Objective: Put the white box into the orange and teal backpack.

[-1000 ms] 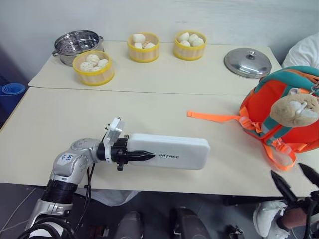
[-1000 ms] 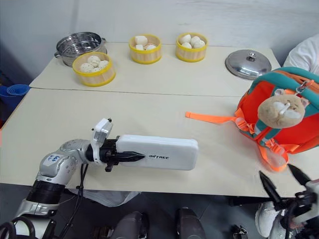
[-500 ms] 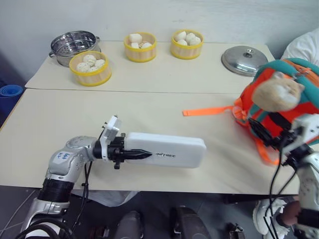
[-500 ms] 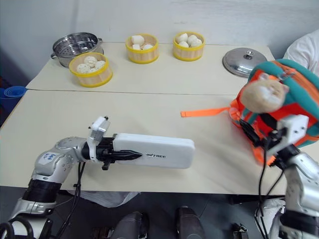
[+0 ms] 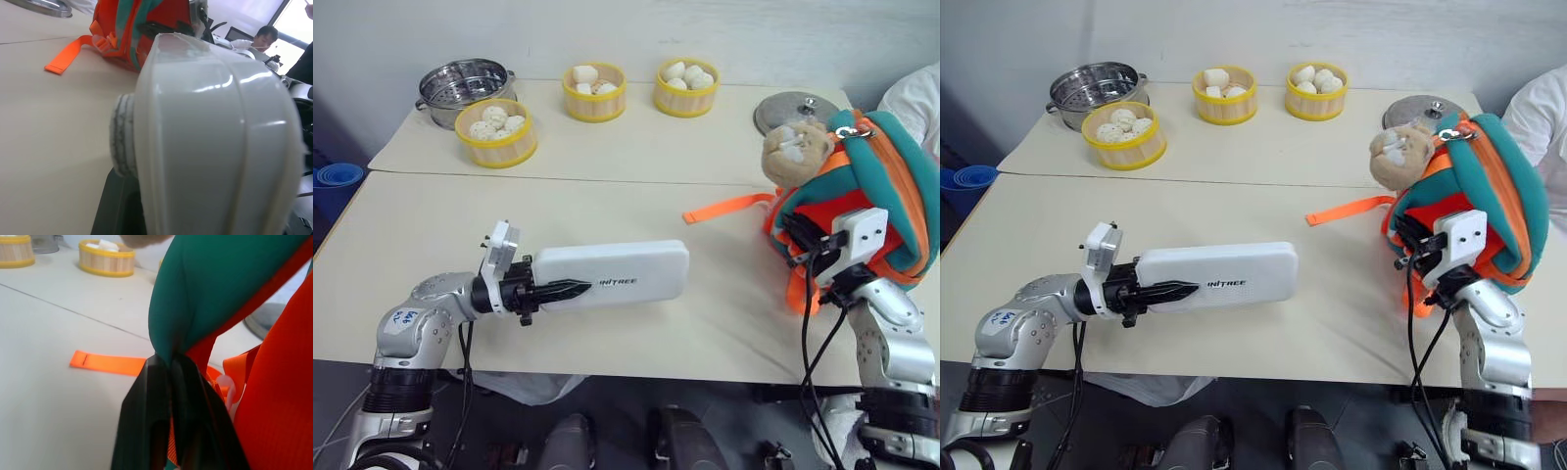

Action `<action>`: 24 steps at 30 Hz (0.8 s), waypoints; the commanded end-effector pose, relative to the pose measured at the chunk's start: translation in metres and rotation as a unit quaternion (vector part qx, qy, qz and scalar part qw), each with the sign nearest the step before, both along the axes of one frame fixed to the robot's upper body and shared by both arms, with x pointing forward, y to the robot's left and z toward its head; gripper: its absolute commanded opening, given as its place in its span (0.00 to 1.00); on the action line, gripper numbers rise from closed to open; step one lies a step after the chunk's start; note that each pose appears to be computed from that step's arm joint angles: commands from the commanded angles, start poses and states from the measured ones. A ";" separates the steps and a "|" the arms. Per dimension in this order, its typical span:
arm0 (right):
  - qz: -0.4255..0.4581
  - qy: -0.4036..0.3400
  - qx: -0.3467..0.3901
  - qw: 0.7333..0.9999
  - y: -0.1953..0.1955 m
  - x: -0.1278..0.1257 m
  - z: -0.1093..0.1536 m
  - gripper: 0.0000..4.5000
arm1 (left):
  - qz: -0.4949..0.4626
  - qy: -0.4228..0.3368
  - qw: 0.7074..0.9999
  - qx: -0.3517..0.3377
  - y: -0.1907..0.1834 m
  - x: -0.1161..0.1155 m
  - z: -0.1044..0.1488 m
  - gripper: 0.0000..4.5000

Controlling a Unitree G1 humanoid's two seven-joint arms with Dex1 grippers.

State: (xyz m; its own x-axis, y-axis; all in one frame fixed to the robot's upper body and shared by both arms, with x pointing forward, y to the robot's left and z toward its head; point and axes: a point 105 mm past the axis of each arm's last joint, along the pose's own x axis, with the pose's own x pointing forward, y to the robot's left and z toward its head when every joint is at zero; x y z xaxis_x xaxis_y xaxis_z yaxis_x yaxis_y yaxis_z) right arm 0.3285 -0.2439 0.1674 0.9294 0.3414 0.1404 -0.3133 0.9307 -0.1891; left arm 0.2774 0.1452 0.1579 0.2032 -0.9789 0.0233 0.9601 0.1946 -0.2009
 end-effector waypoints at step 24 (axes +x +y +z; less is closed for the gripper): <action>-0.186 -0.057 0.051 0.980 0.022 0.079 0.031 0.86 | -0.014 -0.036 0.999 -0.013 -0.006 0.005 0.017 0.26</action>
